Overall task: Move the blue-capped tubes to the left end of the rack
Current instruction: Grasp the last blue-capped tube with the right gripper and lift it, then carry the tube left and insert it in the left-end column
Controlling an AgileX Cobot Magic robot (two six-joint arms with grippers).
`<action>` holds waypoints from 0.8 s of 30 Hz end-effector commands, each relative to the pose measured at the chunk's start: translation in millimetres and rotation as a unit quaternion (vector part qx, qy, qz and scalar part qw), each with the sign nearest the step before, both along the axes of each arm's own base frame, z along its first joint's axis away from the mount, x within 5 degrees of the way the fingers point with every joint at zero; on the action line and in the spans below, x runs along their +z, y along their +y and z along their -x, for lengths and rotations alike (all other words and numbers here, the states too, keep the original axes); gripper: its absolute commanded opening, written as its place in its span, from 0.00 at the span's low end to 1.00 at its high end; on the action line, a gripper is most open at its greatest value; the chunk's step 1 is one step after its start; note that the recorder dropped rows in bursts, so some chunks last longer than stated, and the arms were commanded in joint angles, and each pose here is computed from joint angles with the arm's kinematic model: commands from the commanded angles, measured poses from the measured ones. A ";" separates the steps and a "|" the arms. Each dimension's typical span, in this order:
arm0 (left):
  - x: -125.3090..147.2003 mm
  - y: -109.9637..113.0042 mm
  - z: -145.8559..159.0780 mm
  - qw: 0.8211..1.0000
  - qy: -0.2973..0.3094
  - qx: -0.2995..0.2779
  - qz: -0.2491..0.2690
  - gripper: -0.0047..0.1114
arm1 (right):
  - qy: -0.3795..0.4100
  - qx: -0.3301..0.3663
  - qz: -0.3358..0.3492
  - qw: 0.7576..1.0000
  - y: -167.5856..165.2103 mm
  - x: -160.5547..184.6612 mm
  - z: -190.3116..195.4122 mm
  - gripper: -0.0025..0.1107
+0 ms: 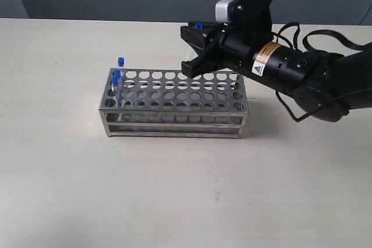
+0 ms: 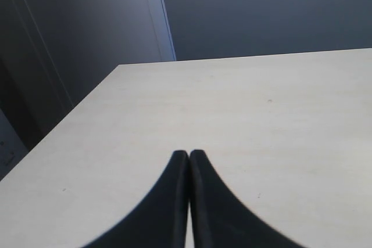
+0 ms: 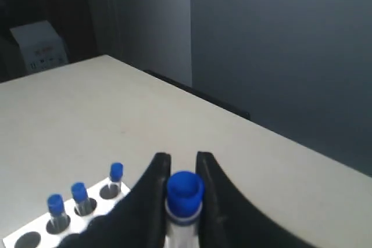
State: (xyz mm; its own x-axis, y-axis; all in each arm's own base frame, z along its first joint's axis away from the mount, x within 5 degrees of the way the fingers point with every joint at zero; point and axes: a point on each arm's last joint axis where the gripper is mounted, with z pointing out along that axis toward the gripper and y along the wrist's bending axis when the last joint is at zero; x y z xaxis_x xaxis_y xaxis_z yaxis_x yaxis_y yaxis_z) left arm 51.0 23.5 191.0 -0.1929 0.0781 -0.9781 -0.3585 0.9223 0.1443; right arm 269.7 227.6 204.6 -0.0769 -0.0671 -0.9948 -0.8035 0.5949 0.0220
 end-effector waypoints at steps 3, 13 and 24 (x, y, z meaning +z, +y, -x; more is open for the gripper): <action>1.7 -0.3 0.3 1.000 -0.006 -0.001 -0.001 0.05 | 0.006 0.069 -0.024 0.997 22.4 22.0 10.0 0.04; 1.7 -0.3 0.3 1.000 -0.006 -0.001 -0.001 0.05 | 0.001 0.156 -0.005 0.988 86.4 21.2 42.9 0.04; 1.7 -0.3 0.3 1.000 -0.006 -0.001 -0.001 0.05 | 0.019 0.160 0.035 0.986 117.5 -10.7 30.7 0.04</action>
